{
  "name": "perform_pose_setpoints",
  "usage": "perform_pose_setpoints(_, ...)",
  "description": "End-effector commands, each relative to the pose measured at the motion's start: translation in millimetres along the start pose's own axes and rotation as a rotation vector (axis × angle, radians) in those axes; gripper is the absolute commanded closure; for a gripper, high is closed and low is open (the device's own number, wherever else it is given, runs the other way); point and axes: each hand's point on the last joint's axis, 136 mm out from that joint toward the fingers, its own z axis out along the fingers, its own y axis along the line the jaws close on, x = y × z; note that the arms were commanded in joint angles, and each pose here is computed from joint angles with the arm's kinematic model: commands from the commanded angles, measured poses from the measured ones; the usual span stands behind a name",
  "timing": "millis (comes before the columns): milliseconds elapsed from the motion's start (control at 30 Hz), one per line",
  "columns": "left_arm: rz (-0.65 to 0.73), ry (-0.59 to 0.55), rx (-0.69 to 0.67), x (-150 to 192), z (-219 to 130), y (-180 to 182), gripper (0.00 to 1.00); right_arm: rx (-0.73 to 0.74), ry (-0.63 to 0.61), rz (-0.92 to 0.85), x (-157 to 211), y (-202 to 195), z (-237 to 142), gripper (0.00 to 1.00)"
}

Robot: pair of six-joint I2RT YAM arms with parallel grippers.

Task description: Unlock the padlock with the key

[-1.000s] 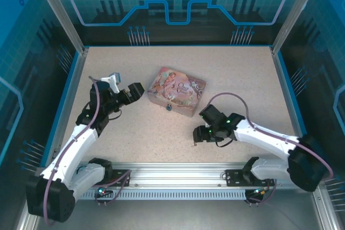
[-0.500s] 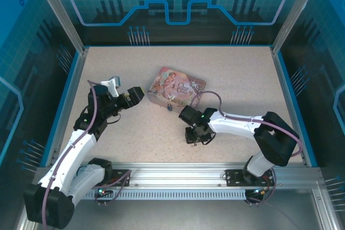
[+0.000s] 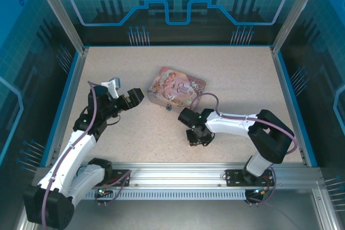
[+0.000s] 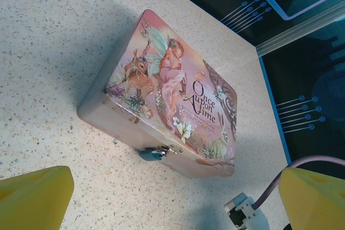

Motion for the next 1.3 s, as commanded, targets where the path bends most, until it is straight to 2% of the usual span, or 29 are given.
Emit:
perform_pose_setpoints(0, 0.032, -0.008, 0.018, -6, -7, -12, 0.01, 0.029, 0.05, 0.005, 14, -10, 12, 0.73)
perform_pose_setpoints(267, 0.051, -0.021, 0.006, -14, -13, -17, 0.01, -0.046, 0.061, 0.021, 18, -12, 22, 0.84)
perform_pose_setpoints(600, 0.054, -0.024, 0.001, -16, -14, -18, 0.01, -0.213, -0.029, 0.027, 9, -13, 16, 1.0)
perform_pose_setpoints(933, 0.058, -0.018, -0.01, -14, -13, -15, 0.01, -0.365, -0.133, 0.072, -3, -21, 1, 1.0)
perform_pose_setpoints(1133, 0.064, -0.003, 0.028, -11, -12, -20, 0.01, -0.506, -0.276, 0.069, -20, -23, -26, 1.0)
perform_pose_setpoints(1267, 0.071, 0.016, 0.127, -7, -12, -38, 0.01, -0.607, -0.408, 0.032, -34, -22, -57, 1.0)
